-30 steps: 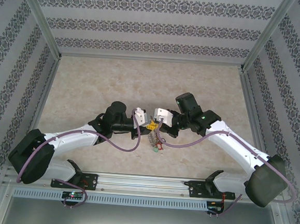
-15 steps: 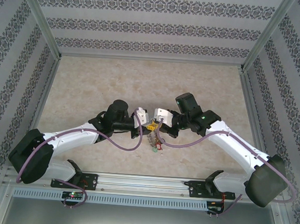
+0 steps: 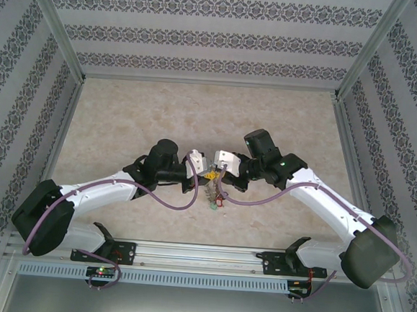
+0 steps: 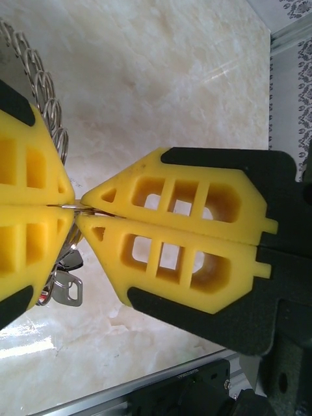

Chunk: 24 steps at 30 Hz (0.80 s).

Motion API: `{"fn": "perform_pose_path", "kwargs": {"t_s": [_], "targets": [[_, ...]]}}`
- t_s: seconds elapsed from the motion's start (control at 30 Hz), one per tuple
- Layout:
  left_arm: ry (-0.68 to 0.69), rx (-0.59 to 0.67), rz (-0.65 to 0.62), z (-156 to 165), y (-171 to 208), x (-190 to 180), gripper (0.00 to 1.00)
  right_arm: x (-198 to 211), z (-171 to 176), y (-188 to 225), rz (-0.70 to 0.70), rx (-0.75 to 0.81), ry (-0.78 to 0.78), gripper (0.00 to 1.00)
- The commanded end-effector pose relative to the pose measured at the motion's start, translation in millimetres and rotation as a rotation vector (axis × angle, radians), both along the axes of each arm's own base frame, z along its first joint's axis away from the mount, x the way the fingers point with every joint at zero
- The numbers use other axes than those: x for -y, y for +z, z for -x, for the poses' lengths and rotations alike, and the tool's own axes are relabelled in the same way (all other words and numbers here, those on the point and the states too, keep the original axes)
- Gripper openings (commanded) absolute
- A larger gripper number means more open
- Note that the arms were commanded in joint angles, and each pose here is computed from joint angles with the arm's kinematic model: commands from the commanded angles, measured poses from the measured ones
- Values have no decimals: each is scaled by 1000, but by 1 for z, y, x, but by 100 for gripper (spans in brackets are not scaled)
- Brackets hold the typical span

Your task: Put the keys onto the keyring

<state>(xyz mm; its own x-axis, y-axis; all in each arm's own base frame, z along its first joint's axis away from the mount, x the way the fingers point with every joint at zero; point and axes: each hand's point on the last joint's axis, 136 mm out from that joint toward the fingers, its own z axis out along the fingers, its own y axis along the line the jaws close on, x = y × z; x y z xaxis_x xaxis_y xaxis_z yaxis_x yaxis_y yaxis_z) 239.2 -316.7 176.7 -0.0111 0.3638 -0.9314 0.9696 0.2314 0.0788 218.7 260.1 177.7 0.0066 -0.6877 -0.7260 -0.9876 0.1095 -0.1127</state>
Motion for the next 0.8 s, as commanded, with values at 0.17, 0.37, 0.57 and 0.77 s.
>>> {"fn": "perform_pose_path", "kwargs": {"t_s": [0.17, 0.37, 0.57, 0.77], "targets": [[5, 35, 218, 2, 35, 5, 0, 1, 7, 13, -145, -33, -17, 14], [-26, 44, 319, 7, 52, 8, 0, 4, 4, 8, -203, -77, -44, 18], [-29, 43, 327, 8, 55, 8, 0, 4, 4, 15, -264, -105, -46, 18], [-13, 56, 372, 7, 63, 6, 0, 16, -9, -4, -174, -84, -138, 17]]}}
